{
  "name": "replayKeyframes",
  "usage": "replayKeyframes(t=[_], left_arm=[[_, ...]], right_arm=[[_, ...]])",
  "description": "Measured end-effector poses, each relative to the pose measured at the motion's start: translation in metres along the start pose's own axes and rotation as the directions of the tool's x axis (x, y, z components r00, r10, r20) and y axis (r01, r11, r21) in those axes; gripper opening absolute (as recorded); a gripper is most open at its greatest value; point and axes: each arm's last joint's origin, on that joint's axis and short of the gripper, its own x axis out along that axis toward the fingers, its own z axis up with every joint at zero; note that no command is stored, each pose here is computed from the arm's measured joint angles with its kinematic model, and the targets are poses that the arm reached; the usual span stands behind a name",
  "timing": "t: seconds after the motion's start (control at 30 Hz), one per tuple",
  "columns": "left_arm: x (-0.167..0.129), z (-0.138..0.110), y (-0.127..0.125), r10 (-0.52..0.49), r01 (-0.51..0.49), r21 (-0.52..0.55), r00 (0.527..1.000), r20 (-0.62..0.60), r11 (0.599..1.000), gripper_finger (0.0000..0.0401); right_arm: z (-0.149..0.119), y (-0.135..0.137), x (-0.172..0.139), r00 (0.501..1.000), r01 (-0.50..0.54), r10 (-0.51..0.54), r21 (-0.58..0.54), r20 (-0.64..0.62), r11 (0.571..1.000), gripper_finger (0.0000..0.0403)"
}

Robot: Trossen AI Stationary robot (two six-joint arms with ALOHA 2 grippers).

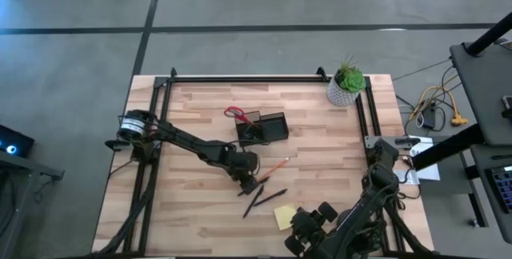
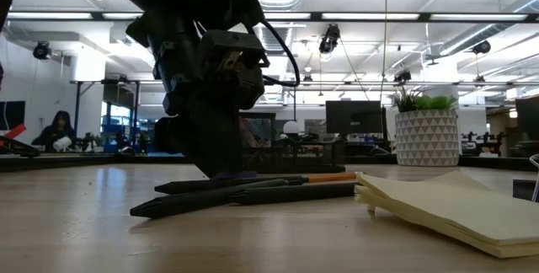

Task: Pick and place office supplies into organizer
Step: Put the eraser into the bottom left section of the desk organizer

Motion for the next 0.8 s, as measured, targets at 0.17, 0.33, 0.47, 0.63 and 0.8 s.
replayKeyframes(t=[0.17,0.33,0.47,0.63,0.8], left_arm=[[0.002,-0.003,-0.001,0.015,-0.016,0.009,1.000,0.006,1.000,0.0128],[0.003,-0.005,-0.001,0.025,-0.025,0.030,1.000,0.006,0.999,0.0092],[0.002,-0.005,-0.001,0.032,-0.032,0.034,0.999,0.017,0.999,0.0066],[-0.005,-0.001,-0.008,0.012,-0.014,0.045,0.999,0.048,0.999,0.0054],[-0.032,0.010,-0.024,-0.022,0.002,0.118,0.985,0.169,0.993,0.0053]], right_arm=[[0.000,0.000,0.000,1.000,0.000,0.000,0.000,0.000,1.000,0.0150],[0.000,0.000,0.000,1.000,0.000,0.000,-0.004,0.000,1.000,0.0150],[0.000,0.000,0.000,1.000,0.000,0.000,-0.007,0.001,1.000,0.0150],[0.000,0.000,0.000,1.000,0.000,0.000,-0.007,0.001,1.000,0.0150],[0.000,0.000,0.000,1.000,-0.001,0.001,0.001,0.000,1.000,0.0150]])
